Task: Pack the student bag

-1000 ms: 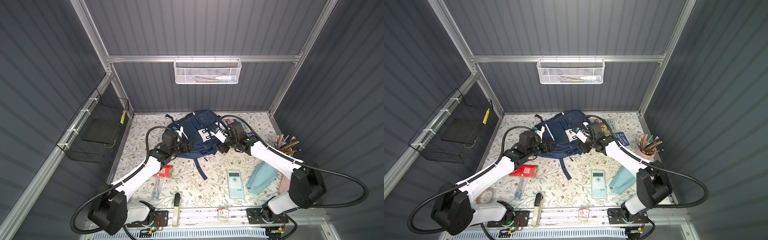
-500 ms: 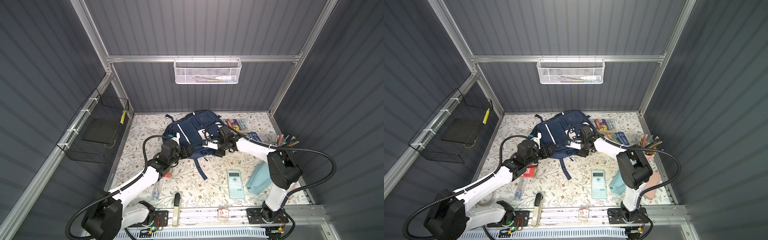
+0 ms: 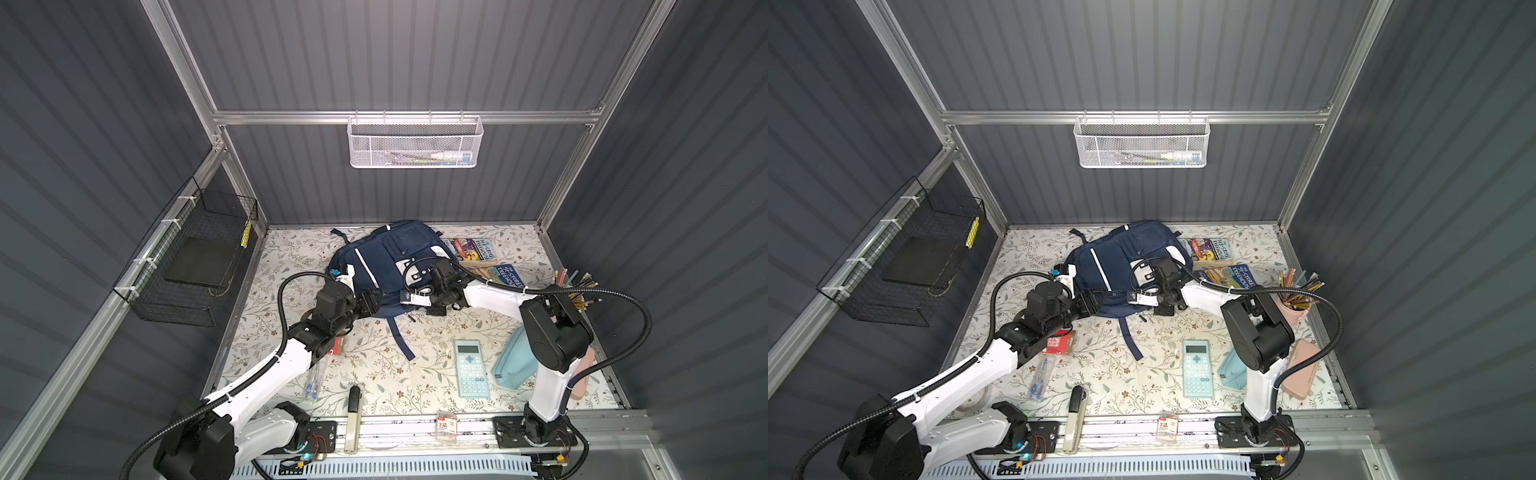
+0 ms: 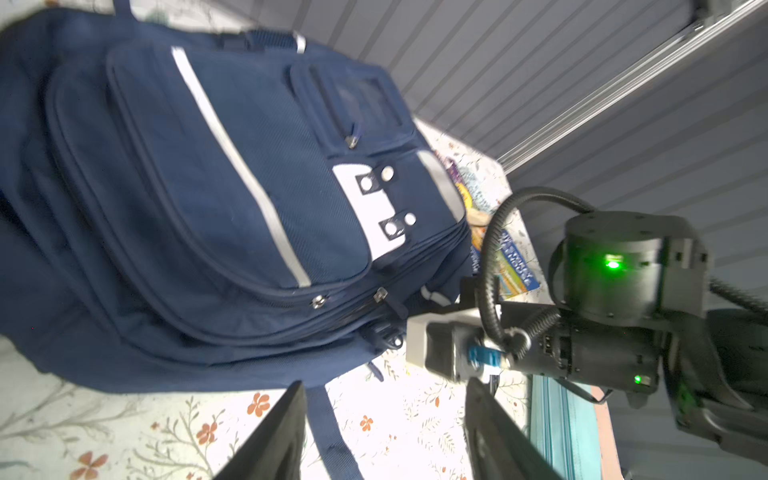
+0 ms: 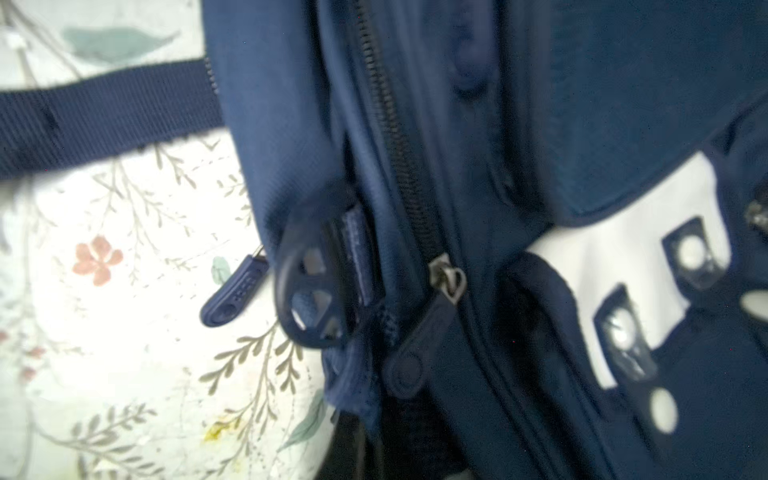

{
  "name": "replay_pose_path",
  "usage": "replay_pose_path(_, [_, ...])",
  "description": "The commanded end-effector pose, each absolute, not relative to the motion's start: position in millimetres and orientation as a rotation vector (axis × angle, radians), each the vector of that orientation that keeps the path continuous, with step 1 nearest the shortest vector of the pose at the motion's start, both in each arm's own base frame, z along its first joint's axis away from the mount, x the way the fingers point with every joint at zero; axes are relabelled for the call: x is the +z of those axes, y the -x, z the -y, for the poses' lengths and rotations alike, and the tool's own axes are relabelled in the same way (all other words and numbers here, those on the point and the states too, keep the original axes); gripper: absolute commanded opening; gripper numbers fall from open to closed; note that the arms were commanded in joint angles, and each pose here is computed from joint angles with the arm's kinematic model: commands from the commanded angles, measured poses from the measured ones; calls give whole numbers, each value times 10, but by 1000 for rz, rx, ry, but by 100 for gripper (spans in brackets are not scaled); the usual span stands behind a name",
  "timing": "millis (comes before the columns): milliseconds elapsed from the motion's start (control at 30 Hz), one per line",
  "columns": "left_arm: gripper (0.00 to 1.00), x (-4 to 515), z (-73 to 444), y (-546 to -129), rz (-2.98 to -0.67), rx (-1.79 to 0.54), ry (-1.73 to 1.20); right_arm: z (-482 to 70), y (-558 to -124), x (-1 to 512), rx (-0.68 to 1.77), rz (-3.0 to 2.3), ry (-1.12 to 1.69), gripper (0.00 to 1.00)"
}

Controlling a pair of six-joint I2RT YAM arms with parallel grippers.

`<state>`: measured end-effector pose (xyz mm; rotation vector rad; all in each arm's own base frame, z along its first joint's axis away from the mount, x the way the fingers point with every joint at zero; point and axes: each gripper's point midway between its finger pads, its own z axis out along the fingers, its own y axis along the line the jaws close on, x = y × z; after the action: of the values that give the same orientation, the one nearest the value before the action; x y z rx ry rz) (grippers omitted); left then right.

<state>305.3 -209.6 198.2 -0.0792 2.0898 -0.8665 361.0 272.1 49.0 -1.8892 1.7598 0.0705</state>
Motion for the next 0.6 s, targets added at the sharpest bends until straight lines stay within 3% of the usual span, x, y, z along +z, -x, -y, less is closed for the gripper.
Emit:
replay_pose_path(0, [56,1804,2066,-2994,-2117,-833,54,-2914,-3427,837,271,-1741,1855,0])
replay_pose_path(267, [55,1513,2664,-2829,-2113,-808,-131,-3022,-3297,1141,433,-1759,1837,0])
replay_pose_path(400, [53,1416,2677,-2825,-2042,-842,-99,-3063,-3241,1286,494,-1742,1824,0])
replay_pose_path(467, [47,1349,2640,-2816,-2040,-780,-130,-3074,-3219,1351,532,-1731,1807,0])
replay_pose_path(567, [51,1258,2699,-2786,-2046,-778,-190,-3088,-3193,1436,562,-1723,1790,0])
